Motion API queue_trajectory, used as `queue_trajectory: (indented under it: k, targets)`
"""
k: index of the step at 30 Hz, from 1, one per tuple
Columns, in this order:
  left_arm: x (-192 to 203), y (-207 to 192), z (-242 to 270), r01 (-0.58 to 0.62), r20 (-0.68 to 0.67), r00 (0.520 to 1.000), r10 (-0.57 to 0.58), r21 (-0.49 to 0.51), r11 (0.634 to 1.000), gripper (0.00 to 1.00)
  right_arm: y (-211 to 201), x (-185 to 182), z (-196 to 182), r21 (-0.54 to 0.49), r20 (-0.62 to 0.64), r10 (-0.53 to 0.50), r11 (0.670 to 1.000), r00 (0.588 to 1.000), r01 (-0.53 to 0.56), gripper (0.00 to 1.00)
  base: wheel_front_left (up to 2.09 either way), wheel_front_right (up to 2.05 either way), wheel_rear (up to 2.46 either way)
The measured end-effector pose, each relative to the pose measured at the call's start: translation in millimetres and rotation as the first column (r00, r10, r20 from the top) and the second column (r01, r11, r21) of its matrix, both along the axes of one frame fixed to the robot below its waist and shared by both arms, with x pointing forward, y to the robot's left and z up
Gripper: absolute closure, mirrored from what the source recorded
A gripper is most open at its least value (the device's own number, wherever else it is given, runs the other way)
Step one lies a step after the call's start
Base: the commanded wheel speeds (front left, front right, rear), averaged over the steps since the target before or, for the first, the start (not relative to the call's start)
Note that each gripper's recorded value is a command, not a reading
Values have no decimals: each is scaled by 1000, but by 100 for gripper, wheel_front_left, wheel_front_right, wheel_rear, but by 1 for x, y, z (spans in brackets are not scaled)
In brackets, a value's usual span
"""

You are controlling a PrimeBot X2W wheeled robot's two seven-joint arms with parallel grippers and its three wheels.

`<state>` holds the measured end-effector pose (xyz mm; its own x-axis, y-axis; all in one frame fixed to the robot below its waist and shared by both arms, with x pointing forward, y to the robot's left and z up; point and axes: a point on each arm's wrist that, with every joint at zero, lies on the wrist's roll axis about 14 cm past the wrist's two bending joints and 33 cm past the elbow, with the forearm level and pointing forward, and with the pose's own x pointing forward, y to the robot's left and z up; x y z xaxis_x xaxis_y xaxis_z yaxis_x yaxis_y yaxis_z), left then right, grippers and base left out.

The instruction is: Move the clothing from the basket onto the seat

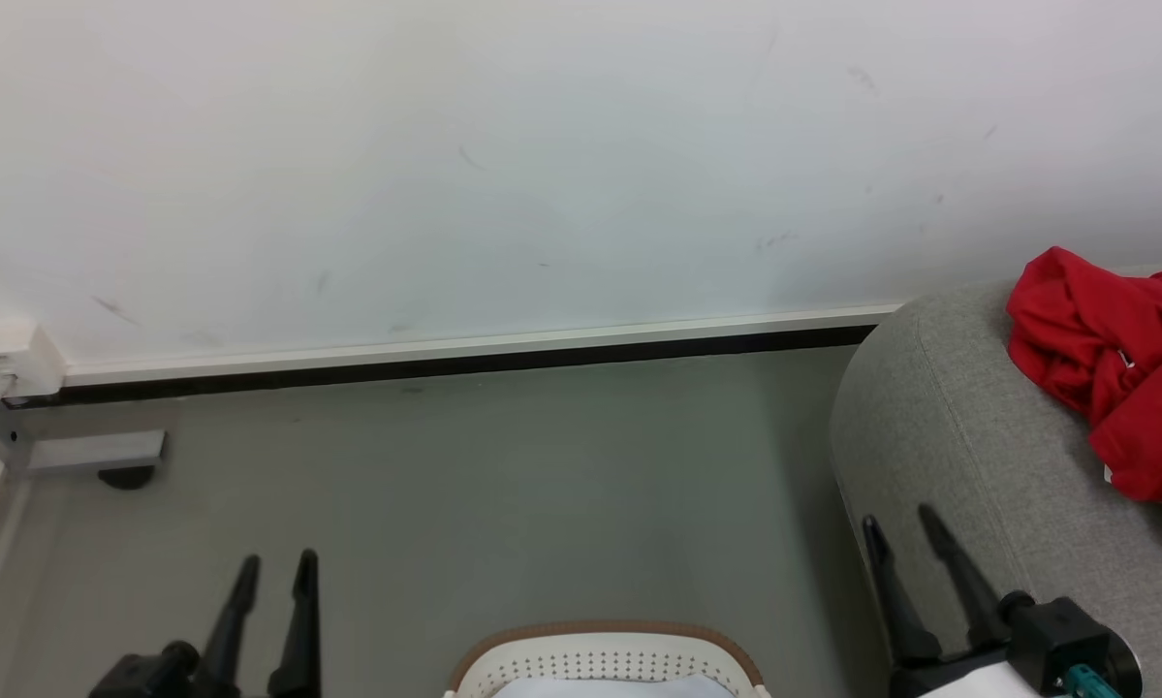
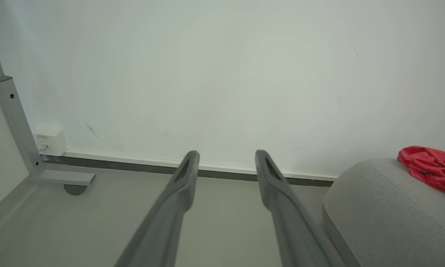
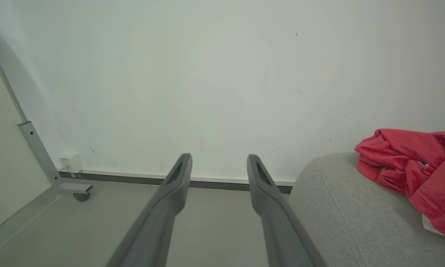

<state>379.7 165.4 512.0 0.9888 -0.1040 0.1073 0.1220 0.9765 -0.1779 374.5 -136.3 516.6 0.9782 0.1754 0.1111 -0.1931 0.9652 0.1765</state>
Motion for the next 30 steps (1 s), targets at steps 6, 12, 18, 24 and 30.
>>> queue_trajectory:
  k: [6,12,18,24,30]
  targets:
    - [-5,-1,-20,-10,-74,997,6,-43,999,100,-1,-8,-19,35,-68,-5,999,998,7,100,0,0,0]
    - [-5,5,-24,-40,-110,994,24,-150,988,100,-10,-6,-21,145,-100,-29,989,995,43,100,0,0,0]
    - [-4,11,-24,-71,-134,990,36,-264,962,100,-17,-4,-22,259,-132,-42,963,990,75,100,0,0,0]
    - [-3,14,-25,-91,-154,987,39,-345,934,100,-24,-3,-23,351,-156,-50,931,987,103,100,0,0,0]
    - [0,17,-23,-108,-163,986,41,-431,896,100,-29,-2,-23,428,-175,-53,895,983,124,100,0,0,0]
